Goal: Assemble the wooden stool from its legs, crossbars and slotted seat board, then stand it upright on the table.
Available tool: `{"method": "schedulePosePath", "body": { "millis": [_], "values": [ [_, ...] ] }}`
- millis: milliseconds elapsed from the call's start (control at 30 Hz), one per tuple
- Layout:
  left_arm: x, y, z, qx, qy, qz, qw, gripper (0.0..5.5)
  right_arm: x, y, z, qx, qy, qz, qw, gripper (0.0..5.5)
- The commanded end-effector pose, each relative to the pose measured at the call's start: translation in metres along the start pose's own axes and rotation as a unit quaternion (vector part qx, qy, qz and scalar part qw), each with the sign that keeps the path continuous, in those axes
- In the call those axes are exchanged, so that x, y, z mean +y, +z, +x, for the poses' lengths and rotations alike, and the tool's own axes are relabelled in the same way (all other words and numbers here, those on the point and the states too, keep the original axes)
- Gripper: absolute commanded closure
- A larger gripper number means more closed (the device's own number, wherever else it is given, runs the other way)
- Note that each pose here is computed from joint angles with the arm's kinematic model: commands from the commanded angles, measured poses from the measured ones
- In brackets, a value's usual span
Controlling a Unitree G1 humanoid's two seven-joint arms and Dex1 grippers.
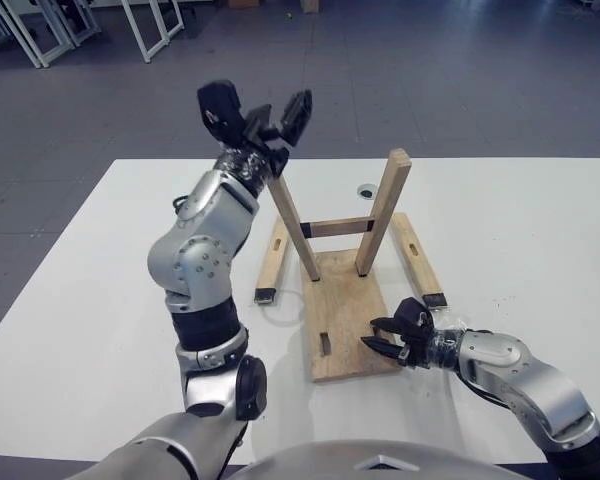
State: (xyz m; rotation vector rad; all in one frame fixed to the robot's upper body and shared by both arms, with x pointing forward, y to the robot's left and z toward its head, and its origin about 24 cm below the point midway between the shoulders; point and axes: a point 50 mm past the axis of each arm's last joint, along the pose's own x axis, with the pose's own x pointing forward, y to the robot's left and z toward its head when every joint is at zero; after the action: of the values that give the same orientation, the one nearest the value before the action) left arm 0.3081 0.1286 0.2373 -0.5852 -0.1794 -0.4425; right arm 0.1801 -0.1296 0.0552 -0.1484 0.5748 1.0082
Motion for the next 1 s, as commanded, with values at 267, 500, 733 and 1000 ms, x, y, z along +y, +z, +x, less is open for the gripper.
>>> {"method": "schedulePosePath", "body": {
  "millis": [267,500,733,1000],
  "values": [
    [0.067,0.055,-0.067,-0.027,0.265,0.191,0.945,1.51,-0.023,0.054,-0.008,-0.147,-0.08,0.091,0.982,2.7],
    [0.167,-0.056,-0.154,0.189,0.333,0.161,0.91,1.51,-0.014,0.055,-0.006,-0.129,-0.067,0.082,0.986,2.61],
    [0.198,-0.091,-0.184,0.289,0.275,0.158,0.903,1.51,-0.01,0.052,-0.007,-0.11,-0.059,0.077,0.989,2.61],
    [0.209,-0.129,-0.184,0.333,0.263,0.15,0.893,2.54,-0.009,0.055,-0.005,-0.108,-0.052,0.074,0.99,2.55]
  ]
}}
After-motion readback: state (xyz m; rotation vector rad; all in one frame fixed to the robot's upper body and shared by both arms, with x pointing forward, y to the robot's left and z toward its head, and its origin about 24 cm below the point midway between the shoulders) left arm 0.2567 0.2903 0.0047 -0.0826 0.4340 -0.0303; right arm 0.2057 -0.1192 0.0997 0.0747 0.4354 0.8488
